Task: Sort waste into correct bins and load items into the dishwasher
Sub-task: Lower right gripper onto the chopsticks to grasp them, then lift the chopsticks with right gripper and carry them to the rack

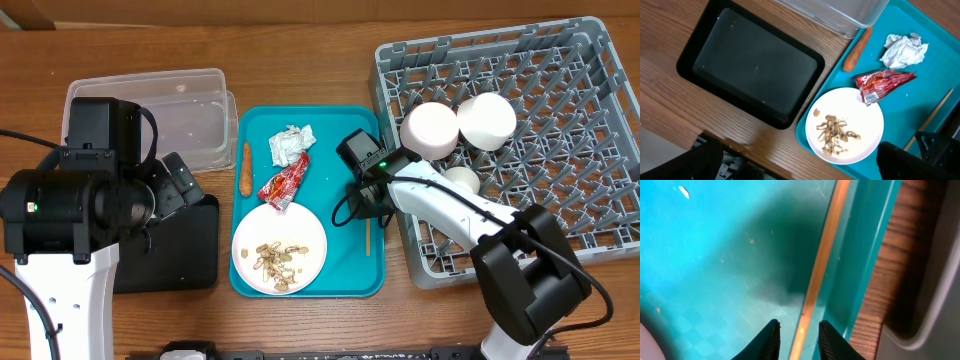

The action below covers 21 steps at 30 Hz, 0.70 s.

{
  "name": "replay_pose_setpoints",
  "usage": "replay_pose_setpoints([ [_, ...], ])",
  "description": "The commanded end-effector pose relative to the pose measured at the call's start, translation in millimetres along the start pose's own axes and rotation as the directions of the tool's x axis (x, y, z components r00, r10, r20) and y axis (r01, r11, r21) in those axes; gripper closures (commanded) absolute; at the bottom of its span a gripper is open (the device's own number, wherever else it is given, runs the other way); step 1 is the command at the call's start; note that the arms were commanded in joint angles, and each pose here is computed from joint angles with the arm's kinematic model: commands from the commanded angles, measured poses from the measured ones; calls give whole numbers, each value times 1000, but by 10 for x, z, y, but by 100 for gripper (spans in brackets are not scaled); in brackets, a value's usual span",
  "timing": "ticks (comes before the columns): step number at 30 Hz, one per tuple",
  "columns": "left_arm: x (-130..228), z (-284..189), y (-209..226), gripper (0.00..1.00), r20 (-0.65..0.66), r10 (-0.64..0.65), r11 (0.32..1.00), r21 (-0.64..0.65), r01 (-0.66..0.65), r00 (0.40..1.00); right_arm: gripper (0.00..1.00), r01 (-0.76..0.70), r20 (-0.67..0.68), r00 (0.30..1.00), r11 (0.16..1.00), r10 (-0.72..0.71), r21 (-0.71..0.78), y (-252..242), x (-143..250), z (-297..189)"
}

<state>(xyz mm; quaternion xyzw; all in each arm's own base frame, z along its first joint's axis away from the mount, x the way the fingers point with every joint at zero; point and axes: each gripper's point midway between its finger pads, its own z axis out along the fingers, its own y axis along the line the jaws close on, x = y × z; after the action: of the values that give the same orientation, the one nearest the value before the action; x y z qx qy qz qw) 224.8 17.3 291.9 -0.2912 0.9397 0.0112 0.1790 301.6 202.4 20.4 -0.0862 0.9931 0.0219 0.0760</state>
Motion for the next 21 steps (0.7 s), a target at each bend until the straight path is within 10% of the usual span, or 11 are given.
replay_pose_setpoints([
  [1, -35, -15, 15, 0, 12, -11, 1000, -7, 11, 1000, 72, -7, -14, 1000, 1000, 7, 6, -9, 13, 94],
  [6, -35, -16, 16, 0, 12, -11, 1000, -7, 11, 1000, 71, -7, -72, 997, 1000, 6, -17, 39, 106, 245],
  [9, -35, -15, 15, 0, 12, -11, 1000, -7, 11, 1000, 95, -5, -89, 996, 1000, 4, -12, 30, 143, 259],
  [21, -35, -15, 15, 0, 12, -11, 1000, -7, 11, 1000, 96, 37, 120, 992, 994, -24, -103, 237, -385, -804],
])
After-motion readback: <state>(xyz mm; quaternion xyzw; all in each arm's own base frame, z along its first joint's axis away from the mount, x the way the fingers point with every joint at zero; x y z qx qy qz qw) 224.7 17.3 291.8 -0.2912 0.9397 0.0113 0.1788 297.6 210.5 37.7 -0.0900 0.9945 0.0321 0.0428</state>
